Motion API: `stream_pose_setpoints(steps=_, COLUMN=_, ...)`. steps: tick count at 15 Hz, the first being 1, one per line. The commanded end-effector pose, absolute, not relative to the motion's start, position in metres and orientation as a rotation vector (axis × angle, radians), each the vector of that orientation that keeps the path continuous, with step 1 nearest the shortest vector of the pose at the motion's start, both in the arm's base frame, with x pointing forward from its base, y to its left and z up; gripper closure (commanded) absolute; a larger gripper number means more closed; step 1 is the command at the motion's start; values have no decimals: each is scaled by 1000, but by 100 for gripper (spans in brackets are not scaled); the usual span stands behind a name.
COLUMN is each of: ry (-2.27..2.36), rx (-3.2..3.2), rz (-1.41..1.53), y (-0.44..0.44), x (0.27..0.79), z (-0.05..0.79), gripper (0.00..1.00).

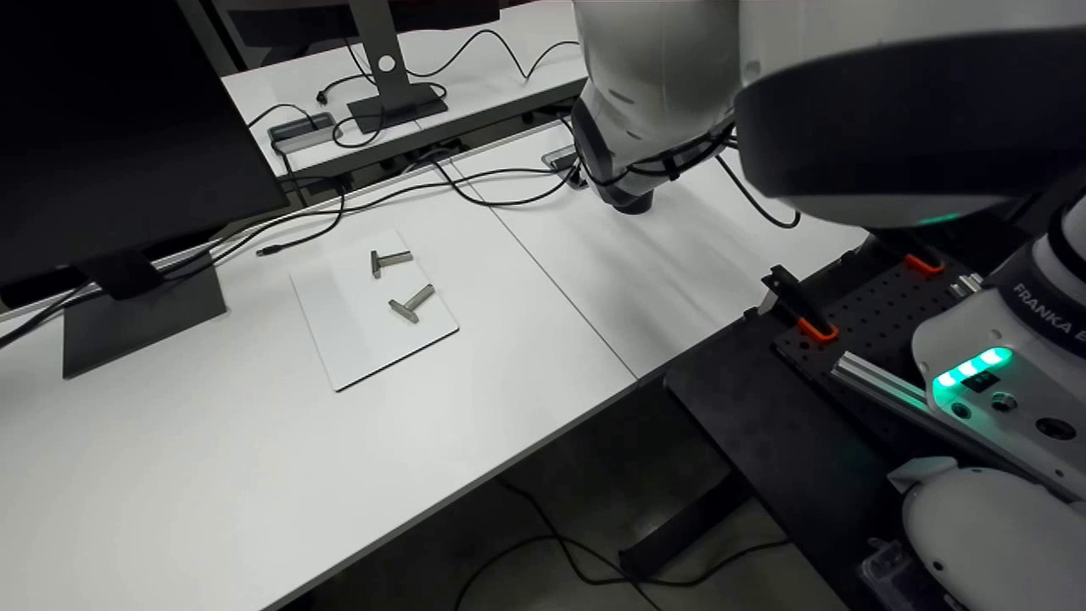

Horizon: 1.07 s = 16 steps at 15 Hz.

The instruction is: Put the marker inside the mug.

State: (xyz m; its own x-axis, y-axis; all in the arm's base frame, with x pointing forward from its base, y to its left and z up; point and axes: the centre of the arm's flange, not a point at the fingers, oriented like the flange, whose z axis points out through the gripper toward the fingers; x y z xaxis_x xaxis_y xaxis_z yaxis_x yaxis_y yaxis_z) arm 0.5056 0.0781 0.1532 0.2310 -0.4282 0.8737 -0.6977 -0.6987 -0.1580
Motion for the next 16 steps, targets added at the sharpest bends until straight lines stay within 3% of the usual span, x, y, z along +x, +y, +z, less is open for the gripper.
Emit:
stream_pose_setpoints(steps=1, ry=-1100, rx=2303, rz=1379, y=63, x=509, z=148, gripper=94)
stream_pose_setpoints(steps=16, ry=-1152, rx=2242, rz=1302, y=47, x=508, z=133, gripper=94)
